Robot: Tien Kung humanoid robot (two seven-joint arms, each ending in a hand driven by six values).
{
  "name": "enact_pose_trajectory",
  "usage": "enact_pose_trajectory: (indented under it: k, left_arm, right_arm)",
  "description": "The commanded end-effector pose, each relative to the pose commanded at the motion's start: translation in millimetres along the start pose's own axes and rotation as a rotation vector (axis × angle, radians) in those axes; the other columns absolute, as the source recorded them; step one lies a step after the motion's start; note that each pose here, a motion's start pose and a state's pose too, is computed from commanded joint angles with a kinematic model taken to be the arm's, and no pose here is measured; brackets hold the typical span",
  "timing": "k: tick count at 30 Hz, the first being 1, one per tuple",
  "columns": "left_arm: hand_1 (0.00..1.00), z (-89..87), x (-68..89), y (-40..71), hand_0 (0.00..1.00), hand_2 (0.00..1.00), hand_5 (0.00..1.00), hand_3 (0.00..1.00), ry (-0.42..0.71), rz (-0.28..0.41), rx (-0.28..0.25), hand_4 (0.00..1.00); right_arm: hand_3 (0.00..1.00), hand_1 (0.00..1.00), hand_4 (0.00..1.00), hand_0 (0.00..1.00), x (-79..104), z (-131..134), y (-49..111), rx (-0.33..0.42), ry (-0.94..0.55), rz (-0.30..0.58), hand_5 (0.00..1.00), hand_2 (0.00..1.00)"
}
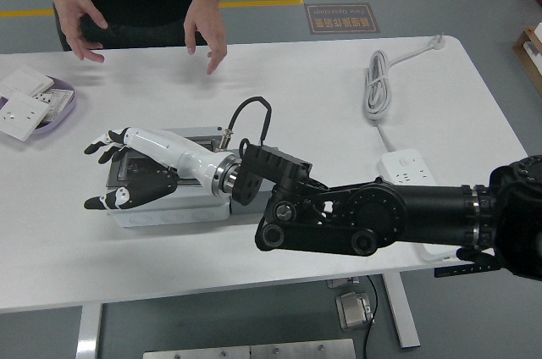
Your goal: Pick up the cylinder from the cube,place it in the box,flap close box
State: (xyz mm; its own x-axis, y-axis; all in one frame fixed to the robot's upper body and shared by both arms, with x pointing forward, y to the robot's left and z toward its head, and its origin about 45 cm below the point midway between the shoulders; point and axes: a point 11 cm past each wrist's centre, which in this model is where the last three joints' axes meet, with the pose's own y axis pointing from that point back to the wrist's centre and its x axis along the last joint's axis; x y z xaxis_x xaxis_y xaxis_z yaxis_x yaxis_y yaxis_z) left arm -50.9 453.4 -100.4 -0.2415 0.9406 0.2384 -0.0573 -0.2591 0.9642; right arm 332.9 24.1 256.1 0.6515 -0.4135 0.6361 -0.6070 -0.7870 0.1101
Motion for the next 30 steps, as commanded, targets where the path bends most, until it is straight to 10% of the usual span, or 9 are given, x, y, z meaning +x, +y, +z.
enact_pose_trajectory:
  k: [14,30]
  left_arm:
    - [0.647,-11.1,-8.0,0.0,0.629,0.625,0.253,0.668,0.009,-0.019,0.026,0.722]
    - [0.647,-20.1,-17.0,-0.4,0.629,0.625,0.253,0.668,0.003,-0.029,0.062,0.722]
  right_arm:
    - [0.800,0.725,0.928,0.809,67.1,58.5,59.9,-0.090,-0.025,0.301,0.514,0.727]
    - [0.732,0.720,0.921,0.809,72.8,119.3,102.3,-0.242,0.051,0.437,0.519,0.725]
